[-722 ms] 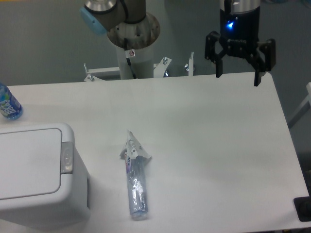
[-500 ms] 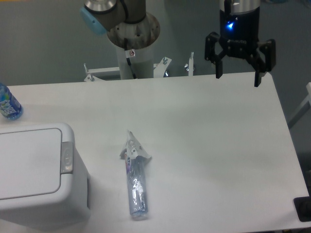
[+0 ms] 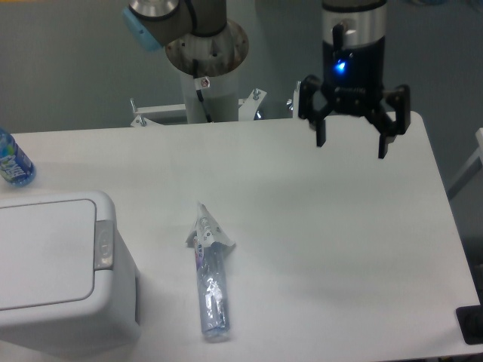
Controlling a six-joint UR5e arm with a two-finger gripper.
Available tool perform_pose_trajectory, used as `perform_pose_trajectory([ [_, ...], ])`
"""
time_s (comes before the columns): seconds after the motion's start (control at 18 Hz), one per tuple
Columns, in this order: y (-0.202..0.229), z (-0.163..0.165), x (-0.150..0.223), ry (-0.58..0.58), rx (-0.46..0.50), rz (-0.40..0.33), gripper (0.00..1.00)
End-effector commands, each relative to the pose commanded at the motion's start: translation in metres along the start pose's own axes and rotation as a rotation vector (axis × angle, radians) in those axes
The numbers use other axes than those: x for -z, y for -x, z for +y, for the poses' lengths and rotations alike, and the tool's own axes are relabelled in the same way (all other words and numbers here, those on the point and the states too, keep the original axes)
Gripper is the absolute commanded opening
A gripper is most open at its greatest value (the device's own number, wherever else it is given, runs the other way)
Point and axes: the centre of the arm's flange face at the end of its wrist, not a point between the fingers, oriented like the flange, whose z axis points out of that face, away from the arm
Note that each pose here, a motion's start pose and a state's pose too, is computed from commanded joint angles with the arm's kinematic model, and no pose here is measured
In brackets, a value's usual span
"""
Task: Open the trash can
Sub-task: 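Move the open gripper over toward the white trash can lid, then lower the gripper onto the lid's grey hinge tab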
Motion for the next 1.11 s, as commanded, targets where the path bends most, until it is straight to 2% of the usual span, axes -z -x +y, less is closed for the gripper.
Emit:
perform_pose_trajectory([
  [0.22,-0.04,-0.047,-0.017,-0.019,0.171,0.051,1.0],
  [0.39,-0.083,-0.074,-0.027,-0.029,0.226,0.109,1.0],
  [0.61,-0.119,-0.094,-0.045,-0.034,0.352,0.205,1.0],
  [0.83,-0.131,-0.105,-0.043,-0.088,0.396,0.277,1.0],
  [1.11,-0.158,-0.116,-0.047,-0.079,0.393,0.308,1.0],
])
